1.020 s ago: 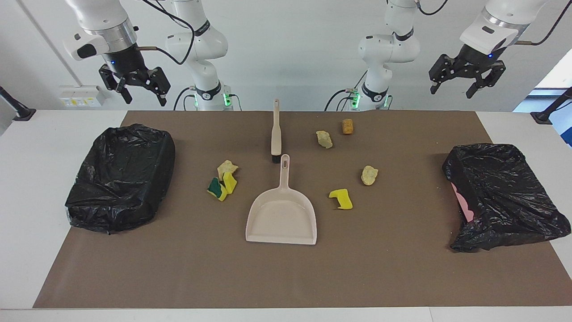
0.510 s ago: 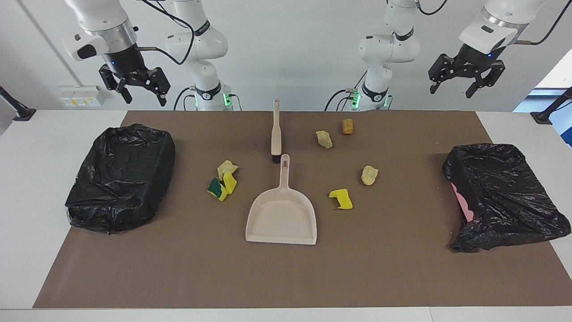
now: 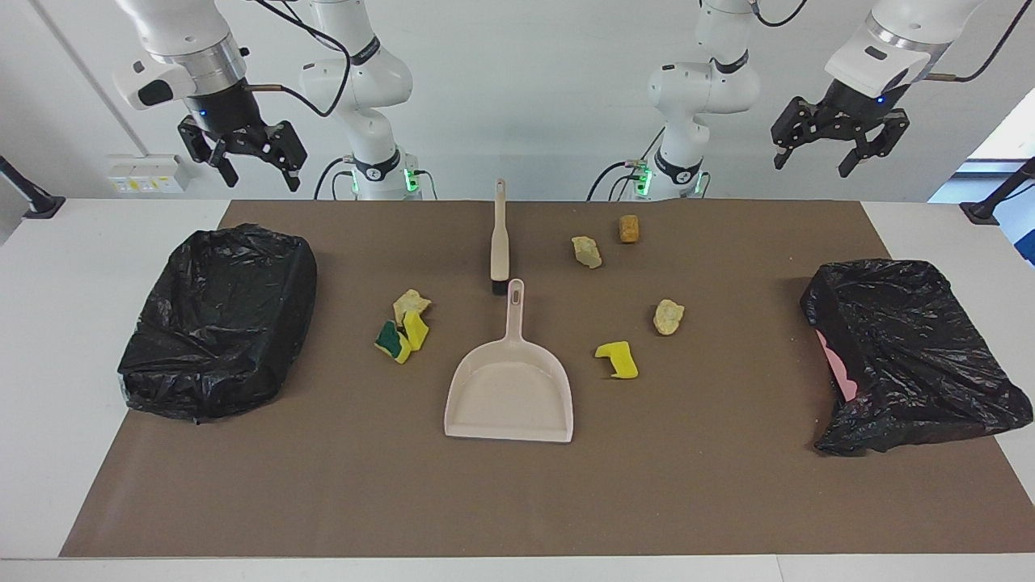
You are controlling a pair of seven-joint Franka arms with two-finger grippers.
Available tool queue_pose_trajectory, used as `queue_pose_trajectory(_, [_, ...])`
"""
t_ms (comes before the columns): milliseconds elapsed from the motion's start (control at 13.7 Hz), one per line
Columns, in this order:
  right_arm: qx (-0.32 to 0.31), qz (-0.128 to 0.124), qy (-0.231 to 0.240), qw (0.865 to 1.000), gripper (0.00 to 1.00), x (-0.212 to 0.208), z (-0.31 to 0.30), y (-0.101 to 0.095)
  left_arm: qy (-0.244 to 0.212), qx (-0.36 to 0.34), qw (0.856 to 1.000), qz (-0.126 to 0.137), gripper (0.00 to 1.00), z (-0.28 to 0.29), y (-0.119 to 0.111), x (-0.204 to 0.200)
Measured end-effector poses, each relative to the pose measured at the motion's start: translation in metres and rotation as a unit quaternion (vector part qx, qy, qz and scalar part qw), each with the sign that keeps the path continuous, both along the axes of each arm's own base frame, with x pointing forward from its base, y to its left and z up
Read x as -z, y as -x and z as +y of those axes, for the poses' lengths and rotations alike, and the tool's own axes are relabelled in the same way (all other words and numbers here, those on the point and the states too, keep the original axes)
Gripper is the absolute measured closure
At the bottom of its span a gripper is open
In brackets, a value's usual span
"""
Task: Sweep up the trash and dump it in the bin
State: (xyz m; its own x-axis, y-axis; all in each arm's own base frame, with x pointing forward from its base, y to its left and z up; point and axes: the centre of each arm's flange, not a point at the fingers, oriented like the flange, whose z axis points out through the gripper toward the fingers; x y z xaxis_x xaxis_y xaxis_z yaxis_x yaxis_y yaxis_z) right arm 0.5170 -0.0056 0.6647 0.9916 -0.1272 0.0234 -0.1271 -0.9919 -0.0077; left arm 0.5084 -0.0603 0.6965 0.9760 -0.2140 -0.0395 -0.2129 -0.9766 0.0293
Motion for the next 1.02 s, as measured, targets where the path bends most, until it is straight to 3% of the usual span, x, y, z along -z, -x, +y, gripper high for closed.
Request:
queue_pose_trajectory(656, [0.001,0.001,0.0,1.0,0.0,0.001,-0.001,0.001,-0.002,0.024,1.0,0.007,0.0,-0.024,0.012,0.005])
queue_pose_trajectory(1020, [0.001,0.001,0.0,1.0,0.0,0.0,-0.001,0.002,-0.007,0.032,0.999,0.014,0.0,-0.048,0.03,0.014])
